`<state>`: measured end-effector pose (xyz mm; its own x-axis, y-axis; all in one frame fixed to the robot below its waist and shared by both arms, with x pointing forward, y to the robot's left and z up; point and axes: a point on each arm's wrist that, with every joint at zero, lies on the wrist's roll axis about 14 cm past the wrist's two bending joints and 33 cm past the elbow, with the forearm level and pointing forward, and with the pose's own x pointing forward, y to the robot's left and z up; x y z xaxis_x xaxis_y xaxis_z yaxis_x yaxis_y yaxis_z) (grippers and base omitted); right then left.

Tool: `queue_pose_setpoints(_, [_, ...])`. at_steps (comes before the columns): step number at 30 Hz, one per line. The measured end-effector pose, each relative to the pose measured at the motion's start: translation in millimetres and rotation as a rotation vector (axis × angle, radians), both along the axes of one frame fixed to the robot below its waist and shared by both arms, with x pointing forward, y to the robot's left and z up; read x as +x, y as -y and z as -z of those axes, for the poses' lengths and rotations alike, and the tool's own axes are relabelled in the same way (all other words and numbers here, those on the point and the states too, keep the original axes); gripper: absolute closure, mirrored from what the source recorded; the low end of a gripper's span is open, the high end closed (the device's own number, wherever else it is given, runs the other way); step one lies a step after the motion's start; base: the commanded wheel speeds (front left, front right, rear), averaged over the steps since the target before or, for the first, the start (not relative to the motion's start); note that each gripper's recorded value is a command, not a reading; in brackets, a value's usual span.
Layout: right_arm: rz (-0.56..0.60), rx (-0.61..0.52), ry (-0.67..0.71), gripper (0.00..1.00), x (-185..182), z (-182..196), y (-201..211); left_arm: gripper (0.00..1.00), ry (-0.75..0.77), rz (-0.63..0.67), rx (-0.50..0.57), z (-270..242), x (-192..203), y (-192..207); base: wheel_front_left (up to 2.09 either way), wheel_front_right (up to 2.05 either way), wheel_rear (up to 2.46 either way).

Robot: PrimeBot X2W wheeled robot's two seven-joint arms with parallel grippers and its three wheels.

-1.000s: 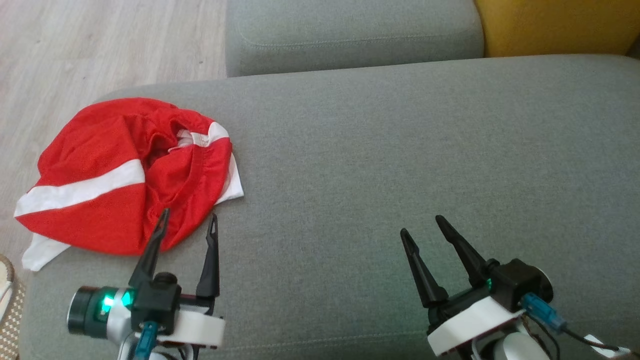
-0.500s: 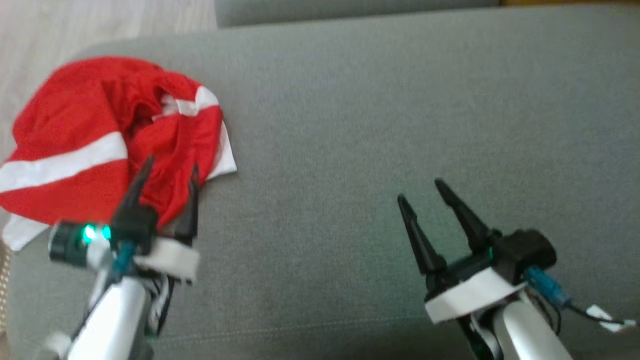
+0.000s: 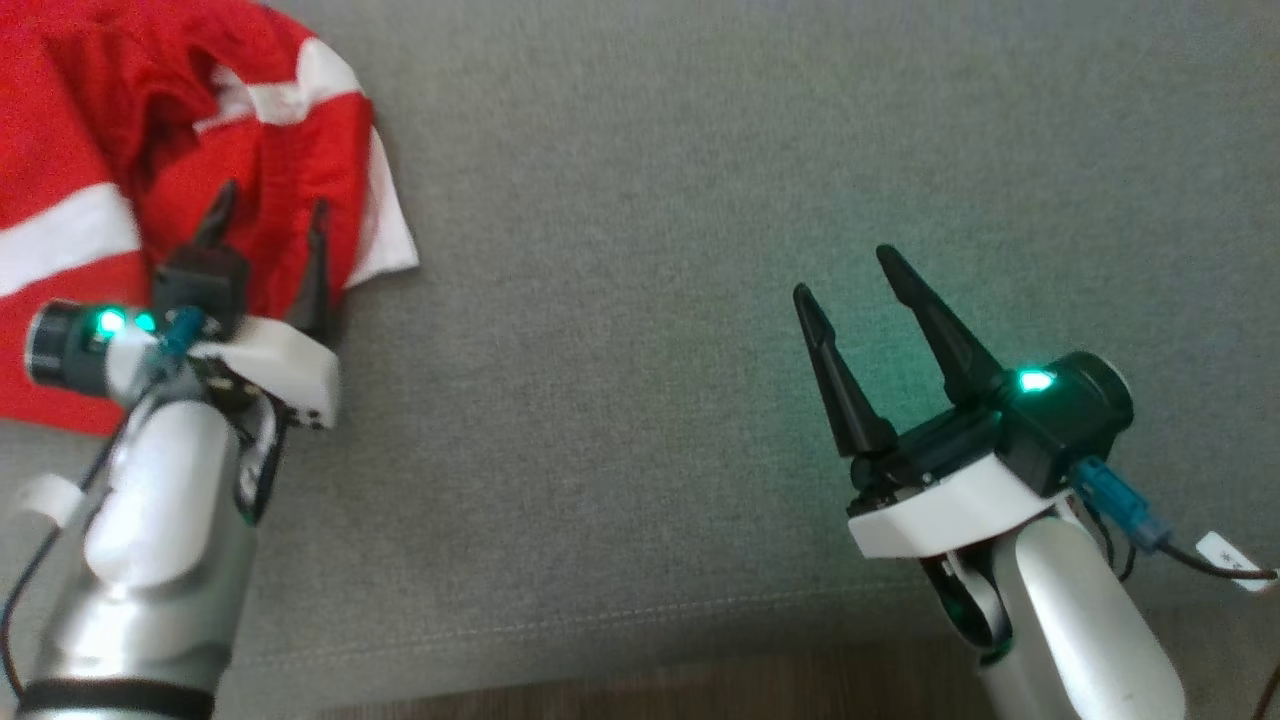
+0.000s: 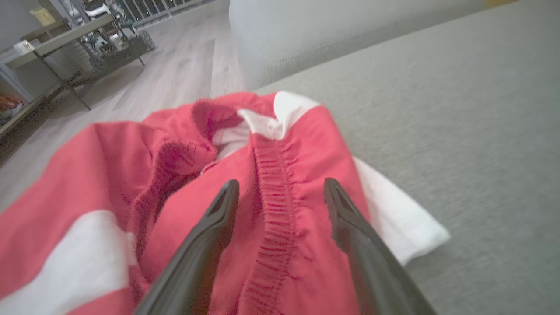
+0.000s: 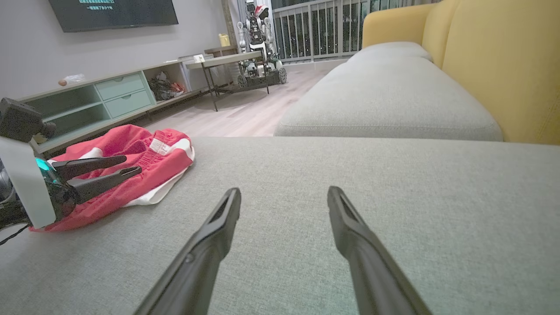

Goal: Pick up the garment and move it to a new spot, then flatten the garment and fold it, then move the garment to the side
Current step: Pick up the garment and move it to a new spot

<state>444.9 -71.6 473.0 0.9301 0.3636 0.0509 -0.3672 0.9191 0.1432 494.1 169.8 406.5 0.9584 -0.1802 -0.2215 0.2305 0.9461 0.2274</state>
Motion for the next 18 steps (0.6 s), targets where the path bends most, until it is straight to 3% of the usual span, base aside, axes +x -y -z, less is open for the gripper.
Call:
queue_pose_setpoints(9, [0.022,0.009,-0.058,0.0,14.6,27.4,7.6,0.0,-0.16,0.021,-0.01,58.8,18.0,-6.6,0.0,0.0,0.0])
queue_pose_setpoints(10, [0.023,0.008,-0.059,0.0,15.6,28.3,8.1,0.25,-0.164,0.024,-0.016,59.2,21.4,-6.1,0.0,0.0,0.0])
queue_pose_setpoints(11, [0.024,0.008,-0.059,0.0,16.5,29.0,8.5,0.96,-0.166,0.026,-0.021,59.3,23.9,-5.5,0.0,0.0,0.0])
queue_pose_setpoints(12, [0.025,0.011,-0.06,0.0,17.0,29.3,8.6,1.0,-0.165,0.028,-0.02,58.9,25.4,-5.0,0.0,0.0,0.0])
queue_pose_setpoints(18, [0.022,0.019,-0.056,0.0,17.5,26.8,6.8,1.0,-0.155,0.037,-0.025,52.8,25.2,-3.2,0.0,0.0,0.0])
